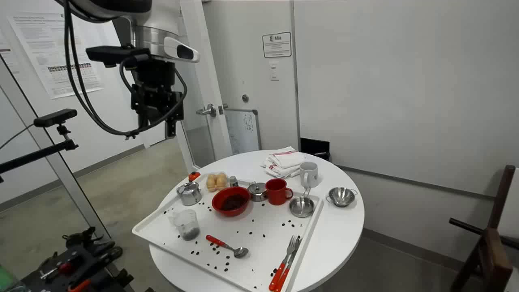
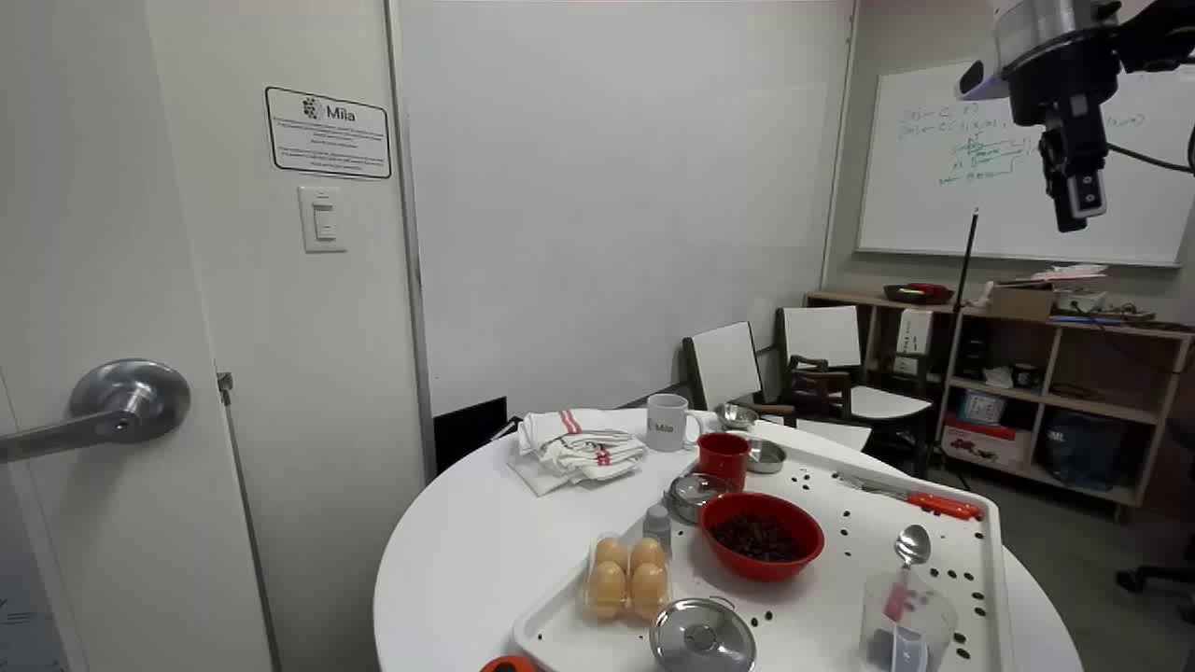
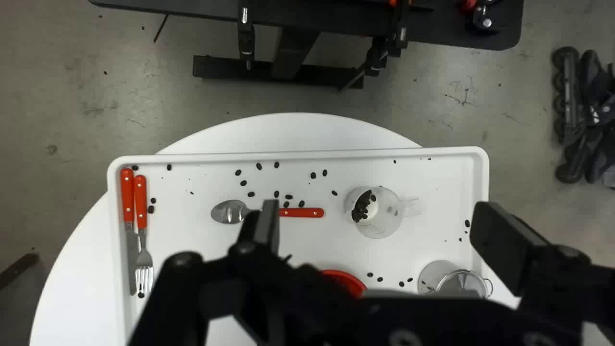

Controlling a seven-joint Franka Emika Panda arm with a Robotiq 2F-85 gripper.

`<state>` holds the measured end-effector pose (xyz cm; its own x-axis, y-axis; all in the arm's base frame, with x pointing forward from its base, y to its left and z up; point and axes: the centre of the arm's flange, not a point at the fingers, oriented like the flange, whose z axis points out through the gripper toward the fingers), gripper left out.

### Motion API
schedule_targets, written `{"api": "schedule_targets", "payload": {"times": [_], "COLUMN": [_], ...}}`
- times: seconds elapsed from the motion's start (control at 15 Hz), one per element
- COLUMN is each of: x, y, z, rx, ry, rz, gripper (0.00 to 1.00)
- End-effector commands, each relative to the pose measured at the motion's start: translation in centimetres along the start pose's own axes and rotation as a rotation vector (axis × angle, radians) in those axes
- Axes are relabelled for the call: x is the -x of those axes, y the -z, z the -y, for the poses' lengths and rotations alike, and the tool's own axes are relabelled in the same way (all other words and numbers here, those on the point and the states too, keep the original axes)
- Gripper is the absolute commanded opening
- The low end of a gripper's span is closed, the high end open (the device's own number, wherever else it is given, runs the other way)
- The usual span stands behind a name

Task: Pour the contents in the clear jar into the red bowl

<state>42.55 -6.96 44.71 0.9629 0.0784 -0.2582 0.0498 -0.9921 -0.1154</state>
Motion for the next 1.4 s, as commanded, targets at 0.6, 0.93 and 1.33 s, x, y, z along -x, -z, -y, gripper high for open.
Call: {"api": "schedule_targets", "payload": {"times": [0.6, 0.93, 1.33], "x": [-0.5, -2.0, -7.2], "y": [-0.4, -2.3, -10.0], "z": [0.0, 0.7, 0.9], "rx": [0.041, 0.067, 0.111], "ry": [-0.219, -0.484, -0.765], "rz": [0.055, 0.079, 0.213], "gripper": [1.0, 1.0, 1.0]}}
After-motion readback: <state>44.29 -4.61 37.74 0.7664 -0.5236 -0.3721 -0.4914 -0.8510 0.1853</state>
